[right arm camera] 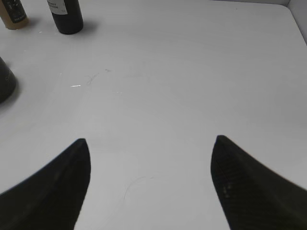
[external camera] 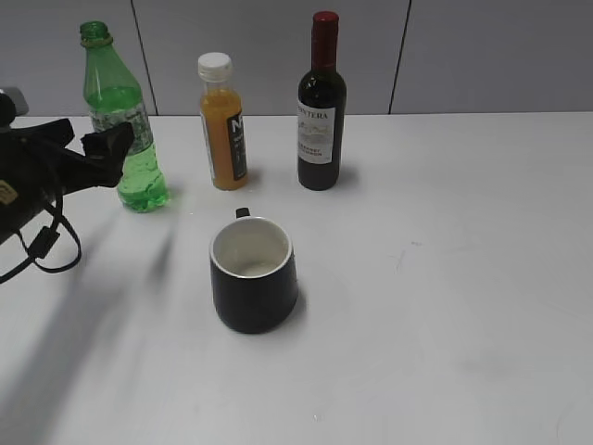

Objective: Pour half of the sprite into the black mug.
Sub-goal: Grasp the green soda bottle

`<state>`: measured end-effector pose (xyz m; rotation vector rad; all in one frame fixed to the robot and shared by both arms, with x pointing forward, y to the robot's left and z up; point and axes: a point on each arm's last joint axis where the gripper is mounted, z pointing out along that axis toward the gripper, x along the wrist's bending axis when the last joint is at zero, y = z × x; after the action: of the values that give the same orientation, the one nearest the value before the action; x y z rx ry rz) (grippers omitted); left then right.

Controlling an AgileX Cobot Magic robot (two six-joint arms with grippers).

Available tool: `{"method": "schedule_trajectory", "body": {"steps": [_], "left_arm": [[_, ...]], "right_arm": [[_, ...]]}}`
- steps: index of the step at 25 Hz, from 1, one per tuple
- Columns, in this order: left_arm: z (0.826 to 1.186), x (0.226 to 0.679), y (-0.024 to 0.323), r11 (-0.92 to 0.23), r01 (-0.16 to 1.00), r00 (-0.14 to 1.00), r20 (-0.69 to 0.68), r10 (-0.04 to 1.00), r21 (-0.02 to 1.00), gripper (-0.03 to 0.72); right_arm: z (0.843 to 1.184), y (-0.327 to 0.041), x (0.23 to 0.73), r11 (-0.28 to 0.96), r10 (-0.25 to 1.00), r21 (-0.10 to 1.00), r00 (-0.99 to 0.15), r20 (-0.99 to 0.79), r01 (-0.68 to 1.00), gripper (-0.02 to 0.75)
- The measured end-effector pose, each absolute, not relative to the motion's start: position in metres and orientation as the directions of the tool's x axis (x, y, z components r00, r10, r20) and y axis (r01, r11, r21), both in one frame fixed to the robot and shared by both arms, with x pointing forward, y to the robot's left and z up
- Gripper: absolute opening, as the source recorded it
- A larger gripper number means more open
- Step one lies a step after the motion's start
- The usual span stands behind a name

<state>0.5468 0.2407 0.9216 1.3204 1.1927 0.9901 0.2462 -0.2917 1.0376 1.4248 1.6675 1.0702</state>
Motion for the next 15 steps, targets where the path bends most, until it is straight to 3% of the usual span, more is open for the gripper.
{"method": "schedule_trajectory", "body": {"steps": [15], "left_arm": [[0.893, 0.599, 0.231, 0.043, 0.130, 0.165, -0.064, 0.984, 0.991, 0.694]], "right_arm": [[1.038, -0.292, 0.246, 0.059, 0.987, 0.905, -0.163, 0.011, 0.421, 0.590]]}}
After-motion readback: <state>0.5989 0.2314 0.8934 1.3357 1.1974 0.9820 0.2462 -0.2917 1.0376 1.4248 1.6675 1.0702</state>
